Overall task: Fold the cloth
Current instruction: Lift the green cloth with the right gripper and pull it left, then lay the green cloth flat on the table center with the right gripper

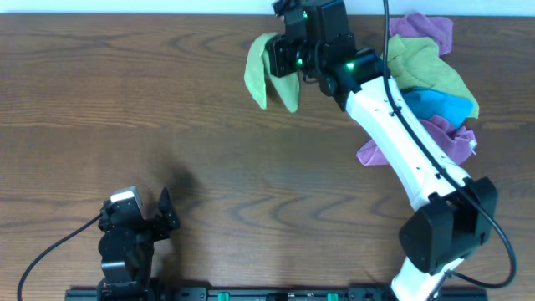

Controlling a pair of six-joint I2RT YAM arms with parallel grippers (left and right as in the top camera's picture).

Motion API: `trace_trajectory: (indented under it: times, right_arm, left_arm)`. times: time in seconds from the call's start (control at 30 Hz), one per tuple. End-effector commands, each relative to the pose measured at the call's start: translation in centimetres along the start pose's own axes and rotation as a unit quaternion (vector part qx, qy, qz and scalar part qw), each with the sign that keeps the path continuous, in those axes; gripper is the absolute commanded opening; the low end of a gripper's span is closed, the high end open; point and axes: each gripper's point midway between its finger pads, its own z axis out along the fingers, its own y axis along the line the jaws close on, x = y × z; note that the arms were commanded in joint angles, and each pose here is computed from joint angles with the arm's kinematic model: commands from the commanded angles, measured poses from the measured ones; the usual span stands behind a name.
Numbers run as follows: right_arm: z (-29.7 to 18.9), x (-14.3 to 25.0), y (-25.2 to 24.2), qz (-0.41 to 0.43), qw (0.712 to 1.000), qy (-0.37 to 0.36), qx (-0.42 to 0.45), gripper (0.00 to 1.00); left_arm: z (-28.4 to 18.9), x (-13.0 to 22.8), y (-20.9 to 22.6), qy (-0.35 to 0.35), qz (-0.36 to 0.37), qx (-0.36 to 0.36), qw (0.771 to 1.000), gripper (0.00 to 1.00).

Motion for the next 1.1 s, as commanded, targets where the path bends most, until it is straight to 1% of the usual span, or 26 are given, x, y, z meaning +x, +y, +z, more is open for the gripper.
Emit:
trace_trajectory:
  times: [0.0, 0.03, 0.07, 0.1, 0.17, 0.23, 0.27, 0.3, 0.37, 0.4, 0.43, 0.53, 0.63, 0.8, 0.93, 1.07]
  right_arm:
    - [0.3, 4.9, 6.5, 0.002, 0.988, 0.098, -0.119, 0.02]
    - [0.3, 6.6, 7.6, -0.001, 0.983, 0.131, -0.13, 0.09]
    - [0.1, 8.5, 8.7, -0.018, 0.977, 0.162, -0.139, 0.29]
    - [-0.2, 9.9, 9.4, -0.04, 0.971, 0.185, -0.143, 0.4]
    - [-0.5, 11.9, 9.9, -0.089, 0.963, 0.215, -0.138, 0.73]
    - [-0.2, 12.4, 8.7, -0.101, 0.965, 0.224, -0.092, 0.73]
    - [-0.1, 12.5, 7.3, -0.108, 0.966, 0.228, -0.051, 0.79]
    - [-0.1, 12.5, 6.1, -0.113, 0.967, 0.23, -0.017, 0.82]
    - [0.1, 12.4, 2.6, -0.106, 0.965, 0.23, 0.073, 0.83]
    - [0.4, 12.5, 0.3, -0.102, 0.96, 0.232, 0.119, 0.86]
    - [0.8, 12.7, -0.8, -0.097, 0.958, 0.236, 0.13, 0.87]
    - [2.8, 12.8, -3.4, -0.092, 0.957, 0.234, 0.141, 0.88]
    - [5.5, 12.6, -7.5, -0.068, 0.961, 0.218, 0.159, 0.88]
    - [7.1, 13.6, -12.6, -0.033, 0.958, 0.22, 0.181, 0.8]
    - [7.2, 13.6, -15.1, -0.015, 0.958, 0.214, 0.192, 0.79]
    - [8.0, 13.7, -15.0, -0.016, 0.967, 0.21, 0.141, 0.78]
  left_arm:
    - [0.2, 0.4, 0.5, 0.002, 0.01, -0.011, 1.0, 0.95]
    - [0.2, 0.4, 0.5, 0.002, 0.01, -0.011, 1.0, 0.95]
    - [0.2, 0.4, 0.5, 0.002, 0.01, -0.011, 1.0, 0.95]
    - [0.2, 0.4, 0.5, 0.002, 0.01, -0.011, 1.0, 0.95]
    - [0.2, 0.4, 0.5, 0.002, 0.01, -0.011, 1.0, 0.95]
    - [0.2, 0.4, 0.5, 0.002, 0.01, -0.011, 1.0, 0.96]
    - [0.2, 0.4, 0.5, 0.002, 0.01, -0.011, 1.0, 0.95]
    - [0.2, 0.4, 0.5, 0.002, 0.01, -0.011, 1.0, 0.95]
    - [0.2, 0.4, 0.5, 0.002, 0.01, -0.011, 1.0, 0.95]
    - [0.2, 0.4, 0.5, 0.002, 0.01, -0.011, 1.0, 0.95]
    - [0.2, 0.4, 0.5, 0.002, 0.01, -0.011, 1.0, 0.95]
    - [0.2, 0.4, 0.5, 0.002, 0.01, -0.011, 1.0, 0.95]
    - [0.2, 0.4, 0.5, 0.002, 0.01, -0.011, 1.0, 0.95]
    - [0.2, 0.4, 0.5, 0.002, 0.01, -0.011, 1.0, 0.95]
    - [0.2, 0.4, 0.5, 0.002, 0.01, -0.011, 1.0, 0.95]
    - [0.2, 0.4, 0.5, 0.002, 0.01, -0.011, 1.0, 0.95]
